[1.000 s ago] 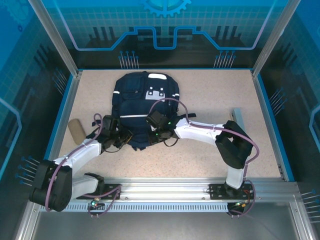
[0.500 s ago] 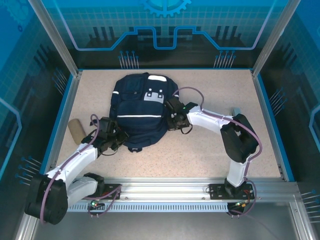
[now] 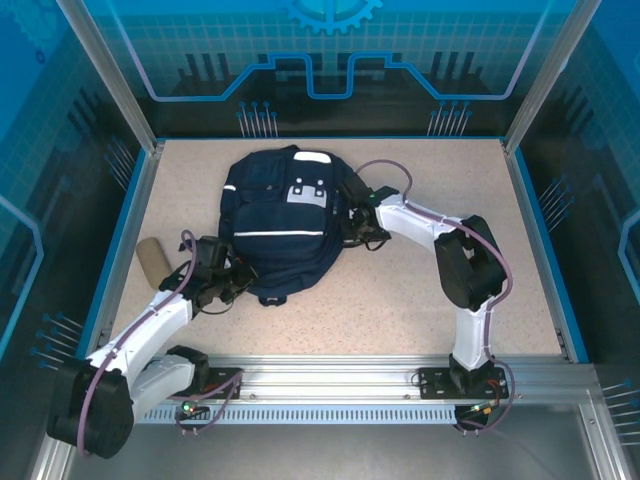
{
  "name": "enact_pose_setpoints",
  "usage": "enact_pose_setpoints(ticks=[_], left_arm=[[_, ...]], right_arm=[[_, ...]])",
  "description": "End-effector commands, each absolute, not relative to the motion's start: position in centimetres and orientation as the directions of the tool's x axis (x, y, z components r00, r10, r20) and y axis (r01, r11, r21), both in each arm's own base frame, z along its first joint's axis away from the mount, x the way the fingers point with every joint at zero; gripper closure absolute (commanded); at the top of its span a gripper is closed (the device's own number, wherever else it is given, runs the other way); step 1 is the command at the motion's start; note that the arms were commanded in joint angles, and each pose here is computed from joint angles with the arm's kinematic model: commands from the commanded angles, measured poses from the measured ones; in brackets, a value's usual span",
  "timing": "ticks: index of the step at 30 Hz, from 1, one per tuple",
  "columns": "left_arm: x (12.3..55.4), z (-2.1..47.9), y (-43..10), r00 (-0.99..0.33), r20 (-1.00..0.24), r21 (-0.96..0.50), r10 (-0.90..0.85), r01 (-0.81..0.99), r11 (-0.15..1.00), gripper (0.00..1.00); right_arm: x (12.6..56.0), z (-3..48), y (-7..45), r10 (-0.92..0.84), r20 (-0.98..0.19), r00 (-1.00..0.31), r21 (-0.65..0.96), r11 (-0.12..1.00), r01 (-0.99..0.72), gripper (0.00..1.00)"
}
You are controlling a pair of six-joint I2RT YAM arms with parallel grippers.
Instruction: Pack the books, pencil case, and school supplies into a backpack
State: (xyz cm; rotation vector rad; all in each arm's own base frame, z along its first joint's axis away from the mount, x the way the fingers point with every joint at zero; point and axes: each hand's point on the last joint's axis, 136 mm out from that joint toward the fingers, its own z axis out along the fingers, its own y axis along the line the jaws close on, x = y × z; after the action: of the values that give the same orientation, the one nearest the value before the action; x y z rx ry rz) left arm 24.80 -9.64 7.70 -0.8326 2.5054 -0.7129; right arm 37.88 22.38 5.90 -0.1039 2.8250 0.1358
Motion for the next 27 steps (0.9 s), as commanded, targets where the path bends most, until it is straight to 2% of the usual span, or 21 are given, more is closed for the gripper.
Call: enact_pose_setpoints(ticks=[1,3,5,7,11,19,23,24,27], left_arm=[[23.7,8.3,-9.8,-0.785,-0.207,-0.567,-0.584,-0.39,0.726,1.0],[24.2,9.5,-10.6,-0.795,-0.232,-0.61,-0.561,-0.33,0.72,0.97],[24.6,10.9,-10.9,-0.796,-0.263,-0.631,-0.545,-0.285,0.721,0.73],[24.9,12.2,-11.1,-0.801,-0.3,-0.633,-0.518,-0.239,0.736,0.55],[25.5,14.2,-11.6,-0.81,-0.388,-0.596,-0.439,-0.142,0.79,0.36],[28.0,17.0,-15.4,-0.822,-0.546,-0.445,-0.163,0.12,0.888,0.12],[29.0,16.7,-18.0,-0.78,-0.614,-0.194,0.122,0.298,0.935,0.01],[29.1,16.7,-18.8,-0.765,-0.616,-0.14,0.189,0.343,0.929,0.01],[29.6,15.5,-20.5,-0.737,-0.568,0.012,0.365,0.436,0.9,0.01]], right_arm=[[40.3,6.7,18.4,0.05,-0.34,-0.939,0.023,0.999,0.045,0.8],[40.0,7.7,19.3,0.028,-0.354,-0.935,0.071,0.997,0.003,0.65],[39.6,9.1,19.8,0.005,-0.376,-0.927,0.117,0.992,-0.042,0.5],[39.1,10.1,19.8,-0.012,-0.399,-0.917,0.141,0.987,-0.074,0.39],[38.1,11.9,18.8,-0.023,-0.45,-0.893,0.183,0.976,-0.117,0.28],[36.6,14.3,15.5,0.074,-0.522,-0.85,0.303,0.947,-0.103,0.12],[36.1,14.5,14.4,0.109,-0.532,-0.839,0.337,0.937,-0.092,0.07],[36.0,14.6,14.1,0.114,-0.534,-0.837,0.337,0.938,-0.087,0.01],[35.9,14.5,13.1,0.137,-0.533,-0.835,0.331,0.942,-0.057,0.0]])
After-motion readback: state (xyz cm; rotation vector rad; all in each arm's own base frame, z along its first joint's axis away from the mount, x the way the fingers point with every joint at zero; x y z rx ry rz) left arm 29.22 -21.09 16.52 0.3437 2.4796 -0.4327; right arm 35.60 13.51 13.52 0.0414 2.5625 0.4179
